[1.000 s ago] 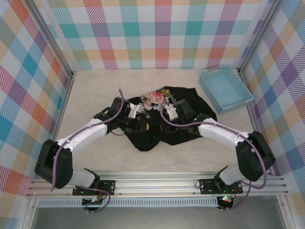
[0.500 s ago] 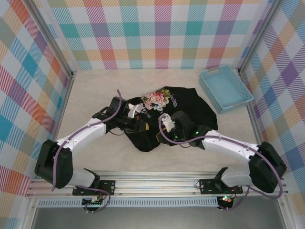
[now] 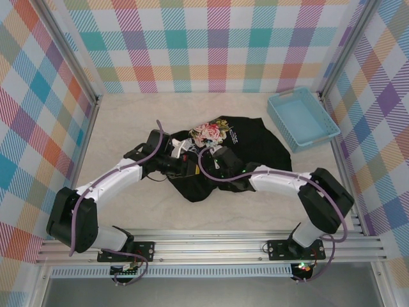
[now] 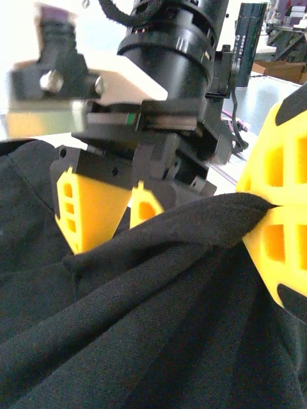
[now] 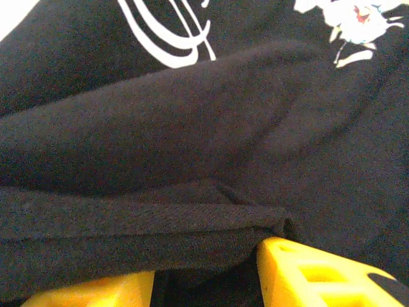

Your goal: Fold the inside-out t-shirt

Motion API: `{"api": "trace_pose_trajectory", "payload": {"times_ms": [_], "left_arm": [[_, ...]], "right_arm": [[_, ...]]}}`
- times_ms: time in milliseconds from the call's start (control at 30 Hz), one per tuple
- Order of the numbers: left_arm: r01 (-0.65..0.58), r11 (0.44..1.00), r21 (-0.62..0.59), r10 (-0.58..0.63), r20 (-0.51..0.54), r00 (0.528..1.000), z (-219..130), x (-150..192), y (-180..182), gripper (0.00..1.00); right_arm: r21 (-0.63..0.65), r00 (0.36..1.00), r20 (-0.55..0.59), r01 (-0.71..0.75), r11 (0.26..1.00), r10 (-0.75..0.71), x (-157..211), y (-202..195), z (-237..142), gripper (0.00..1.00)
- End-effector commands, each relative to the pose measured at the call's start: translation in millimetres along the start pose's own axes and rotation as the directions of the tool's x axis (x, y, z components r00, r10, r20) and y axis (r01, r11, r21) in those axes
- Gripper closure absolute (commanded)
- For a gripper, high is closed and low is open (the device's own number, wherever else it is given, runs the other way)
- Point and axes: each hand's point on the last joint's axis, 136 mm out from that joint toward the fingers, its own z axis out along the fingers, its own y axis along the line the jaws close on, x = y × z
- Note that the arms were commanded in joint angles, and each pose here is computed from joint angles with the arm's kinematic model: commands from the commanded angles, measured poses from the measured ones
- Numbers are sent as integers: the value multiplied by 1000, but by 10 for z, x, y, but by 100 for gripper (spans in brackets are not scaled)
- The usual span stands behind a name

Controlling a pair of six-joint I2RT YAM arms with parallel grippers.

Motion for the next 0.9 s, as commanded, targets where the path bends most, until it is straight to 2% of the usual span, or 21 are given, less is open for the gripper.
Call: {"api": "trace_pose_trajectory", "payload": {"times_ms": [0,67,200,267,433,500,633,733,867], "left_arm": [[-3,999,42,3,0,1000,-60,21,-88,100],[-9,999,38,9,7,1000,-74,18,-91,100],[-12,1000,-9,13,43,999,-115,-16,-35,100],[-6,998,-58,11,81,997,-159,-62,36,100],[15,971,-238,36,208,977,-309,-212,310,100],[29,948,-316,58,260,964,-380,-288,442,100],[42,909,-414,106,327,939,-474,-430,602,95],[45,896,-442,120,337,934,-470,-484,649,86],[6,869,-495,159,289,944,-439,-380,627,63]], "right_arm": [[6,997,71,-42,999,41,-254,50,103,55],[6,997,73,-38,999,38,-271,63,183,60],[-34,997,76,-9,999,12,-291,123,177,91],[-75,998,69,7,997,-2,-274,139,83,100],[-298,999,32,2,954,7,-210,247,-365,100],[-415,1000,17,-6,910,14,-207,365,-577,100],[-559,998,18,-33,828,53,-278,526,-885,100],[-631,994,12,-78,772,110,-363,582,-973,100],[-661,977,-14,-168,732,212,-466,557,-910,100]]}}
